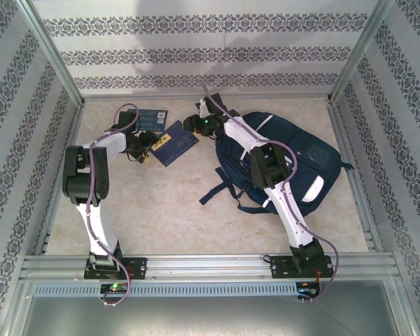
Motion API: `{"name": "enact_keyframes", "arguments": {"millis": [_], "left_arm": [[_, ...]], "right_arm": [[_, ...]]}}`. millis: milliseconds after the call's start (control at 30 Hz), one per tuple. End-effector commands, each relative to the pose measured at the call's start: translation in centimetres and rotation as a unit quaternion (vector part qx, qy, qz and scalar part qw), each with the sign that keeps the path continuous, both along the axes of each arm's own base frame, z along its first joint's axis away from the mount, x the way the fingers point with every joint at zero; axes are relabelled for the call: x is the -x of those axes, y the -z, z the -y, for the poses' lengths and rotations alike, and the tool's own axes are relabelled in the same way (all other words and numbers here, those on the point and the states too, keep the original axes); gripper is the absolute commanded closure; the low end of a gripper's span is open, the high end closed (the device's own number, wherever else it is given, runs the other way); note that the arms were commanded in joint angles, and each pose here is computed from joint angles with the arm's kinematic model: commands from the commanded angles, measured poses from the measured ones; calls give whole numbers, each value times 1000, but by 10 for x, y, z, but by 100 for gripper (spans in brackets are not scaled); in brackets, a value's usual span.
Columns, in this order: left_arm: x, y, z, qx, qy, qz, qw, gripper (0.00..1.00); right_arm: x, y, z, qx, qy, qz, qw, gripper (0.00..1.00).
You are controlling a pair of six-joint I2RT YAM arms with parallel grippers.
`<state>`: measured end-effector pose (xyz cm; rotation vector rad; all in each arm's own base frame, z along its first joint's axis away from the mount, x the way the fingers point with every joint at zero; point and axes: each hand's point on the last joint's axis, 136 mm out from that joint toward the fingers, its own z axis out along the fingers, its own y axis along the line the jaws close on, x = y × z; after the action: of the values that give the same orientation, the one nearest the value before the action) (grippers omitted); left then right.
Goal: Pack books, pencil case, and school supplies into a backpack
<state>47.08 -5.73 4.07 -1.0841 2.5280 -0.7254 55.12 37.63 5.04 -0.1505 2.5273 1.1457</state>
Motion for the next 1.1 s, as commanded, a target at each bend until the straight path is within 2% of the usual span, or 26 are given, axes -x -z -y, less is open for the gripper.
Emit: {"name": "enact_keyframes", "arguments": {"millis": [0, 267, 467, 567, 667, 767, 867, 1067], "left_arm": [[-5, 0, 28, 13, 62, 8, 998, 26], [9, 2, 36, 18, 87, -12, 996, 26], [35, 0, 32, -3, 112, -38, 993, 28], [54, -2, 32, -13, 127, -51, 991, 28], [72, -7, 14, -63, 117, -79, 988, 26], [81, -26, -13, -126, 89, -88, 984, 23], [81, -52, -30, -146, 62, -60, 986, 21], [100, -86, -33, -126, 31, -15, 991, 21]], "right_arm": [[31, 3, -28, -31, -47, -35, 998, 48], [79, 18, -27, -26, -81, -82, 993, 51], [118, 13, 0, 0, -73, -91, 993, 52], [150, 7, 7, -11, -74, -105, 992, 52], [195, 2, 1, -6, -101, -106, 989, 52], [233, 7, 5, 46, -110, -98, 988, 52], [238, 3, 25, 78, -62, -67, 993, 48], [229, -32, 22, 111, -97, 21, 989, 43]]}}
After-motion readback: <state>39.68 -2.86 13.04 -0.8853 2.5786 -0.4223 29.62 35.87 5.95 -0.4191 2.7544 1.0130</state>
